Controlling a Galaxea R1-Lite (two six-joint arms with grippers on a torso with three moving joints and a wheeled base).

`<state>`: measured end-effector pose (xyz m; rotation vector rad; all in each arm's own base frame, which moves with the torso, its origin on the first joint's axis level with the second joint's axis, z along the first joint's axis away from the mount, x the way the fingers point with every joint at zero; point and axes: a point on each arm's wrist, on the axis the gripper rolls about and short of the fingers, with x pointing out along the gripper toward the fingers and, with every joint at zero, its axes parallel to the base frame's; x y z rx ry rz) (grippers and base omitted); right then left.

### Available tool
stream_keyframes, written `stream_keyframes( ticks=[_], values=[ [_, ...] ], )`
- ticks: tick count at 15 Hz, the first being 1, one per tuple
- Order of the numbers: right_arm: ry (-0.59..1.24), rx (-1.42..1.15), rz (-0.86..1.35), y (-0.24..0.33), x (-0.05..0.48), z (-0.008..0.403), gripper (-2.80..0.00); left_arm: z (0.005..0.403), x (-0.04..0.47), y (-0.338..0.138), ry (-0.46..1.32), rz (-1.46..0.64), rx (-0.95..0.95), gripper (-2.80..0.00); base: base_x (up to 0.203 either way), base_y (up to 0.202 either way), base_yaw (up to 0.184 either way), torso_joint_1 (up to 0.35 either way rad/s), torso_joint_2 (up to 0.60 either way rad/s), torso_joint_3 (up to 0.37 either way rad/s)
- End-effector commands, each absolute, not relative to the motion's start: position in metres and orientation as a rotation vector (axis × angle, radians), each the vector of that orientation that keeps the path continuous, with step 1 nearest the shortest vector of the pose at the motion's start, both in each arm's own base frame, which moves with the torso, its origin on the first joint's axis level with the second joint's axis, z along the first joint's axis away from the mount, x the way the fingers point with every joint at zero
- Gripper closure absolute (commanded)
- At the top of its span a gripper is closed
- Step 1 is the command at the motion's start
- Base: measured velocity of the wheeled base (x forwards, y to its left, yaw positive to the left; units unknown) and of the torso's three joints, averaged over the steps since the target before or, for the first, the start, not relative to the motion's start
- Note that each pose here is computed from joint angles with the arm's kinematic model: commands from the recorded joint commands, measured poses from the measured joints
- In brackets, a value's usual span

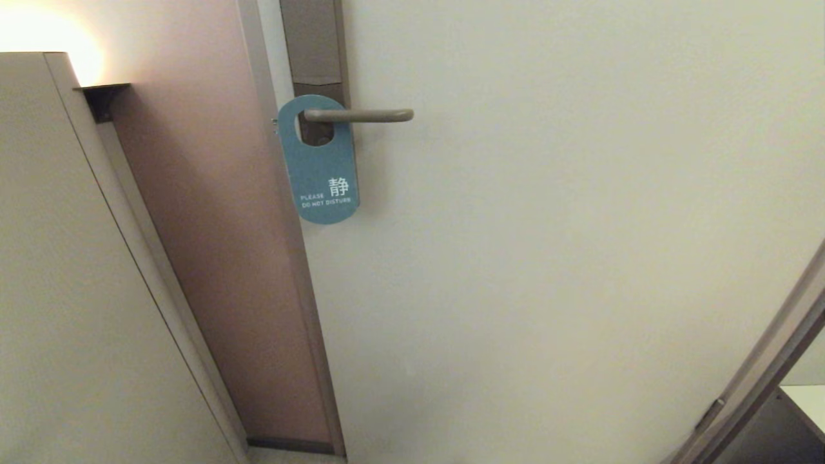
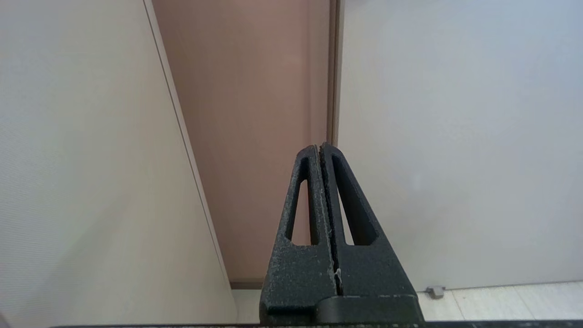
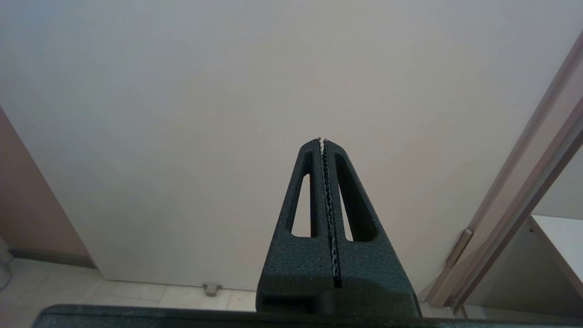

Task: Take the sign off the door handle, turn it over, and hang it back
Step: Take down the sign

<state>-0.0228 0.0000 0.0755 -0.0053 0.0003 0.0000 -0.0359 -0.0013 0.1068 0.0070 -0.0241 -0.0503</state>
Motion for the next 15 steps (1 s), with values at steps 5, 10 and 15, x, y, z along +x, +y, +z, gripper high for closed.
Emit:
stream_keyframes(
  ticks=[5, 10, 15],
  values=[
    [0.0, -0.006, 0.0, 0.0, -0.023, 0.075, 0.0, 0.143, -0.024, -0.001, 0.05, -0.062, 0.006, 0.0, 0.0, 0.0, 0.0, 0.0, 0.0, 0.0],
    [0.0, -0.006, 0.0, 0.0, -0.023, 0.075, 0.0, 0.176, -0.002, -0.001, 0.083, -0.213, 0.001, 0.0, 0.0, 0.0, 0.0, 0.0, 0.0, 0.0],
    [0.0, -0.006, 0.0, 0.0, -0.023, 0.075, 0.0, 0.211, 0.041, -0.011, 0.135, -0.27, -0.047, 0.0, 0.0, 0.0, 0.0, 0.0, 0.0, 0.0]
  ],
)
